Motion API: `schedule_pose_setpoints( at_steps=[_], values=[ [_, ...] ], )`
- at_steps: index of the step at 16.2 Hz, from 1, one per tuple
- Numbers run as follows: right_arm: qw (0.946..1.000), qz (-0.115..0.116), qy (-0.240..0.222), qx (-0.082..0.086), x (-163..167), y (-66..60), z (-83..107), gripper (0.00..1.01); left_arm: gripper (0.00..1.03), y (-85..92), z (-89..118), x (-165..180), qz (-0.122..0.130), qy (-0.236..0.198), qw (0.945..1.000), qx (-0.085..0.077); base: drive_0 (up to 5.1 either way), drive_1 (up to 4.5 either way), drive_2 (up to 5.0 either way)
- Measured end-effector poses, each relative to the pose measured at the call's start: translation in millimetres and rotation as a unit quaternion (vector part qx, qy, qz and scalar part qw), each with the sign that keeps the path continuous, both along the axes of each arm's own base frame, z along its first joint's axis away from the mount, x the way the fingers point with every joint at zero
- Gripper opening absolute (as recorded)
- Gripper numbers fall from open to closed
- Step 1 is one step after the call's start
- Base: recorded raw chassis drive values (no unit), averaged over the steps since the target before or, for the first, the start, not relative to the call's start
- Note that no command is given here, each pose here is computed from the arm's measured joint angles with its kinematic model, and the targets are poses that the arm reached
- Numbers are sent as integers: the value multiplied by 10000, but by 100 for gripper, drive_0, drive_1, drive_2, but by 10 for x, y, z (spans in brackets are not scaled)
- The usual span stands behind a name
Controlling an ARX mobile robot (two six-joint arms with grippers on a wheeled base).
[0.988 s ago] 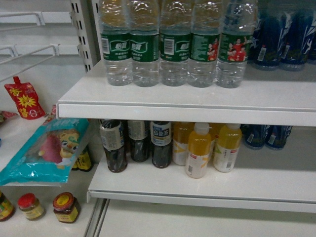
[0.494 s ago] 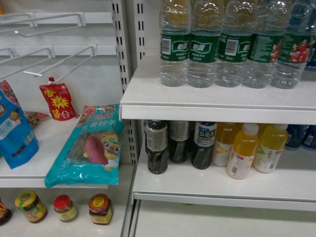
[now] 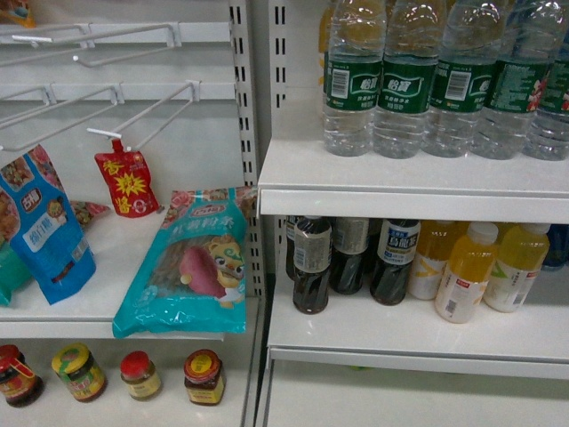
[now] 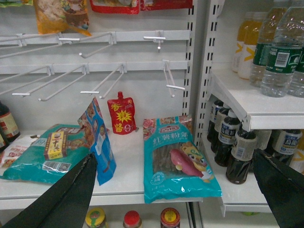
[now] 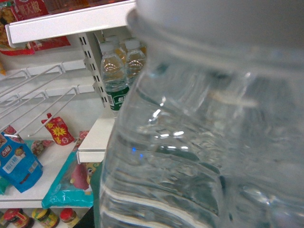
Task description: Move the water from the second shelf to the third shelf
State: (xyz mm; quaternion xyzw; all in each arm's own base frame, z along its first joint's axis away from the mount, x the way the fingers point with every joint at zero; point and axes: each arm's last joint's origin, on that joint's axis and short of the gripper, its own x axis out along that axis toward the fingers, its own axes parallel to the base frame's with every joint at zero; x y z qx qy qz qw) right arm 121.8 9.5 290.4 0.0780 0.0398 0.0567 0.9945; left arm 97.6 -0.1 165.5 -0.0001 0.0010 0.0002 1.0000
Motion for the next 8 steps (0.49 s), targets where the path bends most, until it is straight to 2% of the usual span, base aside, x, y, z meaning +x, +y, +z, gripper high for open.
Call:
schedule_pose_setpoints(
  at_steps=[8],
  values=[
    [10000, 0, 11, -3, 0, 0, -2, 43, 98, 0, 0, 0, -2, 0, 10000, 2, 0, 0, 0]
  ],
)
